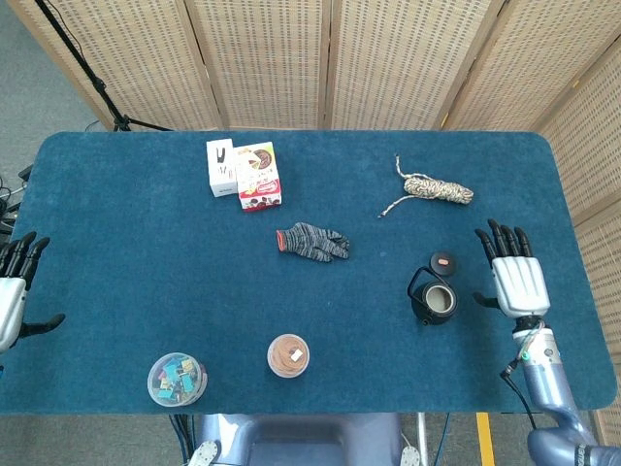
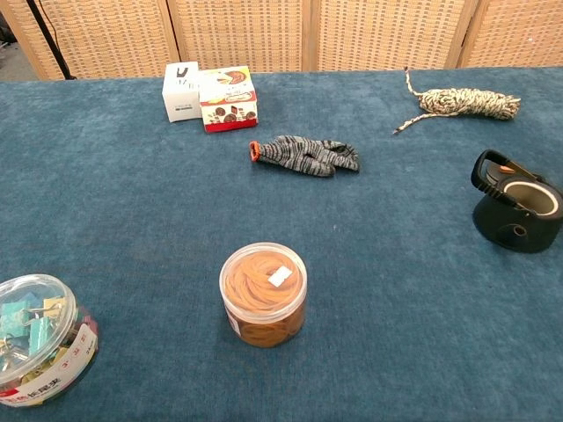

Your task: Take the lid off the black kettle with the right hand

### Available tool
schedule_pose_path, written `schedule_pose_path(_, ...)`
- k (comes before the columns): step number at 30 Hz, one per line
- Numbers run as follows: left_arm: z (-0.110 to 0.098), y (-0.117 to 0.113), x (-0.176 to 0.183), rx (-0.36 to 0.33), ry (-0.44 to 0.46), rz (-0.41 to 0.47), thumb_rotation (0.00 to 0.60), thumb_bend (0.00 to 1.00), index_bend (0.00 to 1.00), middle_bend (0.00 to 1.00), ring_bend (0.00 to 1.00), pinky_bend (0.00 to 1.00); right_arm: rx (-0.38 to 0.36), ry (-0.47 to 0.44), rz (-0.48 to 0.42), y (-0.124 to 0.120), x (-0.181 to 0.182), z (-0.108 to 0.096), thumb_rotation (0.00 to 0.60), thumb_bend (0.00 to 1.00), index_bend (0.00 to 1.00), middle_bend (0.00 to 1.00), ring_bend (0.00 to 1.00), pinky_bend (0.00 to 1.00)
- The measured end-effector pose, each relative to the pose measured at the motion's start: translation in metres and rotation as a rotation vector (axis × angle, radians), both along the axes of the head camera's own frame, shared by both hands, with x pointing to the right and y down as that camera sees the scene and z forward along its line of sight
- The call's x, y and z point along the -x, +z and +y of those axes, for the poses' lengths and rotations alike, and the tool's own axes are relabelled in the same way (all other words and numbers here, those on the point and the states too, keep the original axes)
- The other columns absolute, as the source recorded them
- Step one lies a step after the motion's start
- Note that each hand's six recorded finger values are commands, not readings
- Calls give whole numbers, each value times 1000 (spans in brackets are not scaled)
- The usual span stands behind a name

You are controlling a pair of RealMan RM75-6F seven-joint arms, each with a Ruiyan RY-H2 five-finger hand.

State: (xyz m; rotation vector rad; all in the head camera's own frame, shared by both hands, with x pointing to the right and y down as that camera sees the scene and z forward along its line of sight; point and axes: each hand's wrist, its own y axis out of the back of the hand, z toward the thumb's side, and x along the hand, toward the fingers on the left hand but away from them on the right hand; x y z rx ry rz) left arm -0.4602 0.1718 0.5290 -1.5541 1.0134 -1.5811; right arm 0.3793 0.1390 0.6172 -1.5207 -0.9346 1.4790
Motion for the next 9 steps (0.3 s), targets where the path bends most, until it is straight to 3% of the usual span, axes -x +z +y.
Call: schedule_pose_path(9,22,12,9,18,-20,13,600,0,0,0,0,0,-75,28,0,-28,-30,41,600,0,35,0,0,0)
